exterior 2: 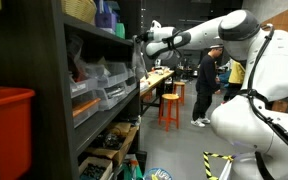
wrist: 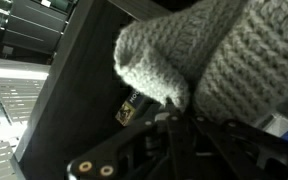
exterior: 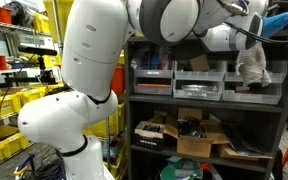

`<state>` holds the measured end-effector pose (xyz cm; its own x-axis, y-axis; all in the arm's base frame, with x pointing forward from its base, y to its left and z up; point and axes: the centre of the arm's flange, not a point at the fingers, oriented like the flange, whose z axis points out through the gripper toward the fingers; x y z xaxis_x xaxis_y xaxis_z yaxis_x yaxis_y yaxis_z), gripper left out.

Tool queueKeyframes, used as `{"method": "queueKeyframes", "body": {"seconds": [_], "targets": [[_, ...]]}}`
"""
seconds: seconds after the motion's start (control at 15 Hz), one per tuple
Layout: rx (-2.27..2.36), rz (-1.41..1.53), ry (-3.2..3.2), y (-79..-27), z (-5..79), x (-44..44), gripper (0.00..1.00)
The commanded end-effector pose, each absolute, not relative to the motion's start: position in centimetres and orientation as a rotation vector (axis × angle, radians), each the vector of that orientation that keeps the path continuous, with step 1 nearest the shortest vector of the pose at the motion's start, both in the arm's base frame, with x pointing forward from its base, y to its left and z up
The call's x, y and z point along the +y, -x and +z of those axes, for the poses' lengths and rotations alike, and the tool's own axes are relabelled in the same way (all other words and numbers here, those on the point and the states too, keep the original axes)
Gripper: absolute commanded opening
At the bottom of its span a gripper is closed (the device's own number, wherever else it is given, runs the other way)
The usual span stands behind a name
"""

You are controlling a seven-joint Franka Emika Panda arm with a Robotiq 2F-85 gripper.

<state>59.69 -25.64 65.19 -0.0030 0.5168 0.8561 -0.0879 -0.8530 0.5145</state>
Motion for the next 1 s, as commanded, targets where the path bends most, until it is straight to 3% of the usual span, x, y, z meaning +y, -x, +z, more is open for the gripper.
{"method": "queueKeyframes", "body": {"seconds": [0.0, 0.93], "targets": [[0.487, 1.866, -1.848, -60.3, 64.6, -23.4, 0.01], [0.766, 1.813, -1.775, -57.7, 60.7, -18.6, 0.01]]}}
